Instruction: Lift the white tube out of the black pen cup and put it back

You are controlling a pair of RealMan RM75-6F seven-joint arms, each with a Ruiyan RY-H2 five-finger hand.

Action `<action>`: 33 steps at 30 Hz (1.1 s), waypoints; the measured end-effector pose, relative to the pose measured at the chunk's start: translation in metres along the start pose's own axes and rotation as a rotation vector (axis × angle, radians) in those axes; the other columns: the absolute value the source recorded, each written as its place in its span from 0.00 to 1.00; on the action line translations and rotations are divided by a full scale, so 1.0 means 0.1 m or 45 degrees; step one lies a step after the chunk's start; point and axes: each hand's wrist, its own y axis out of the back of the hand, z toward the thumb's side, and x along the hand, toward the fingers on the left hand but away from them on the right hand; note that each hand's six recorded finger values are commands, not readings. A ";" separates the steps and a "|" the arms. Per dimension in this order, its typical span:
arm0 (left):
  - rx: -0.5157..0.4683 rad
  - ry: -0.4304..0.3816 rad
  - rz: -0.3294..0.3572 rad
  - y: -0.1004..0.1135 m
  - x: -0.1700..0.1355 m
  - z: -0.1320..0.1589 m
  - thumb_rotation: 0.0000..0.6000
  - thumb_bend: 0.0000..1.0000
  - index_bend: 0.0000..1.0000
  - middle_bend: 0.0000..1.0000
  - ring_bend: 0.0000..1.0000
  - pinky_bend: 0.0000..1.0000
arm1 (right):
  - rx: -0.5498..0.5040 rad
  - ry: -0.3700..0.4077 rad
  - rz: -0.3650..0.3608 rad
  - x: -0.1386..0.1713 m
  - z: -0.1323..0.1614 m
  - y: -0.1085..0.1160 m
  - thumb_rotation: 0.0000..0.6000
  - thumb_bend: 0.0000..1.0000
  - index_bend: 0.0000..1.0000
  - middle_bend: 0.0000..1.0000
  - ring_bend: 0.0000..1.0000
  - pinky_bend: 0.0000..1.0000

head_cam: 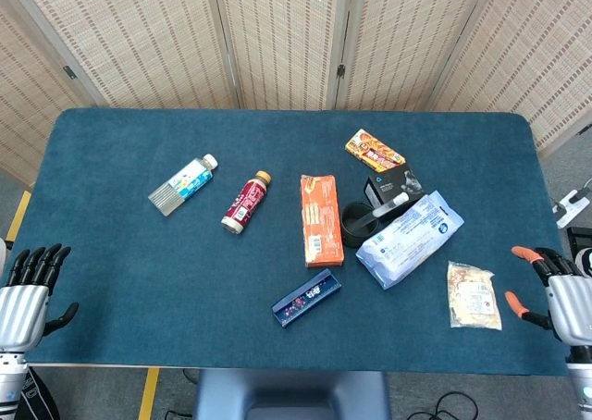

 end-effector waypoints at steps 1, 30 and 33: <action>-0.001 0.000 0.002 0.00 0.00 0.00 1.00 0.29 0.12 0.12 0.10 0.08 | -0.002 -0.001 -0.002 0.00 0.00 0.01 1.00 0.23 0.23 0.29 0.18 0.25; -0.023 0.014 -0.008 -0.05 -0.06 -0.04 1.00 0.29 0.12 0.12 0.10 0.08 | -0.068 0.006 0.253 -1.20 0.47 -0.26 1.00 0.30 0.37 0.27 0.15 0.24; -0.020 0.013 -0.010 -0.05 -0.07 -0.04 1.00 0.29 0.12 0.12 0.10 0.08 | -0.099 0.036 0.291 -1.38 0.63 -0.35 1.00 0.29 0.37 0.24 0.11 0.20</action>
